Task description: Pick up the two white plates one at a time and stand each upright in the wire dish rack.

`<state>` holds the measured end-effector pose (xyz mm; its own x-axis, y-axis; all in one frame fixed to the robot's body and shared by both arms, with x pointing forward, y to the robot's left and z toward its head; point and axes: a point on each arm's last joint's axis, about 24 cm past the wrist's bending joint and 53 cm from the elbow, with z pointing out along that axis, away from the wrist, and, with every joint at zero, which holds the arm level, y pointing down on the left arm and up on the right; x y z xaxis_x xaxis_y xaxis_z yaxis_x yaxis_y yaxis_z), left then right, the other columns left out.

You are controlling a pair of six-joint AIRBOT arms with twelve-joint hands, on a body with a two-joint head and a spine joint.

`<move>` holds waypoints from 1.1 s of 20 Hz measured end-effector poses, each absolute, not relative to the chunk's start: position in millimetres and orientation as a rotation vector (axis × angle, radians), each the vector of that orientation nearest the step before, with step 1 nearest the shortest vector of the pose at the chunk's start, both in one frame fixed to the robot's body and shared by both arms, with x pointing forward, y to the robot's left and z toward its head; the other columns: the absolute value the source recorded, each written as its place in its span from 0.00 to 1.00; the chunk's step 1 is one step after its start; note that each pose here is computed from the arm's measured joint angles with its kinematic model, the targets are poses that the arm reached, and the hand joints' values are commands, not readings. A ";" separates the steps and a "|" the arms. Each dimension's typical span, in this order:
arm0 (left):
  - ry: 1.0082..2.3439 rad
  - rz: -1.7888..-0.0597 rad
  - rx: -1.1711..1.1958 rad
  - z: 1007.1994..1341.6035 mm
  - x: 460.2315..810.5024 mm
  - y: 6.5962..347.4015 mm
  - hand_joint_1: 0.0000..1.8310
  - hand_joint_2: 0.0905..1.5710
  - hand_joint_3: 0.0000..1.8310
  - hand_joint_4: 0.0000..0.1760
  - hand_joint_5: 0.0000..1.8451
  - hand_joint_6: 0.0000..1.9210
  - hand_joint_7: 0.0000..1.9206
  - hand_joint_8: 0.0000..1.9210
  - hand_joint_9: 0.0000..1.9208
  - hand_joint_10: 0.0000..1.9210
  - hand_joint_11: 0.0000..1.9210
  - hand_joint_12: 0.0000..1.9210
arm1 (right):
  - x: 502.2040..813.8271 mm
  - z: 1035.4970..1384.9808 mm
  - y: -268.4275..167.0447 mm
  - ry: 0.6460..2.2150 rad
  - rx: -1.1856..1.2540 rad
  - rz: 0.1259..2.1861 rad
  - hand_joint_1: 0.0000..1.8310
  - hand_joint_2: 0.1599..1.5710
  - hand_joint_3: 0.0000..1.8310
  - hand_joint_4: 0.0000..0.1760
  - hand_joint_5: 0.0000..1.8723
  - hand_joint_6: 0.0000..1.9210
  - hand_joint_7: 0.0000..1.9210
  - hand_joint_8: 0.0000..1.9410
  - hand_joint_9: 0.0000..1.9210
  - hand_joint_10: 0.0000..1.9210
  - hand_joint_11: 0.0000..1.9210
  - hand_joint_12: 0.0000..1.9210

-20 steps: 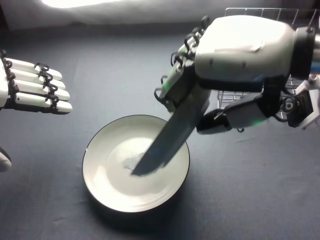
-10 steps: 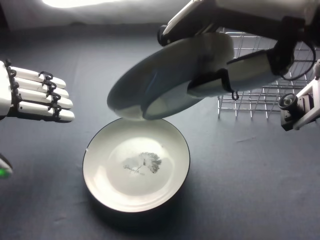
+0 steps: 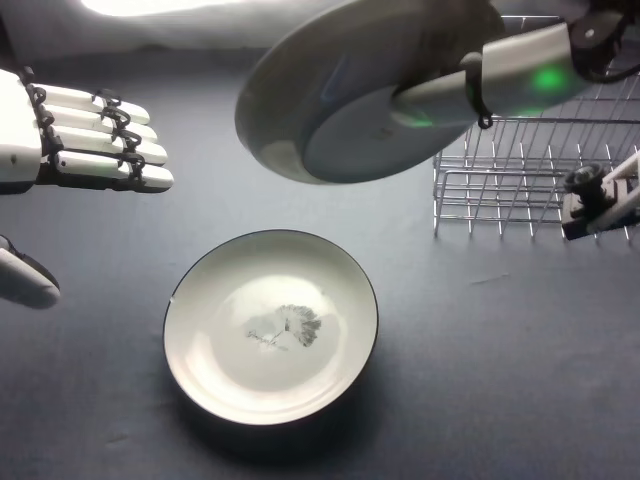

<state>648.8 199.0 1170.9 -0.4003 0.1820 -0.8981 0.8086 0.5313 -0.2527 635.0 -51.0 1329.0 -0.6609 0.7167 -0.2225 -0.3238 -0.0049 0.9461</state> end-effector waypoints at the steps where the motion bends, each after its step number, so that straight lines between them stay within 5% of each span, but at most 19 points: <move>1: 1.873 -0.888 0.806 1175.0 649.8 199.7 0.00 0.65 0.00 0.00 0.00 0.00 0.00 0.00 0.00 0.00 0.00 0.00 | 636.9 1330.2 -53.5 1.518 0.450 1.773 0.74 0.69 0.00 0.00 0.48 0.59 0.50 0.48 0.44 0.64 0.37 0.68; 22: 1.838 -0.897 0.836 1185.6 647.7 191.1 0.00 0.65 0.00 0.00 0.00 0.00 0.00 0.00 0.00 0.00 0.00 0.00 | 681.1 1329.7 -134.3 1.435 0.583 1.631 0.75 0.67 0.00 0.00 0.49 0.55 0.53 0.43 0.48 0.62 0.37 0.67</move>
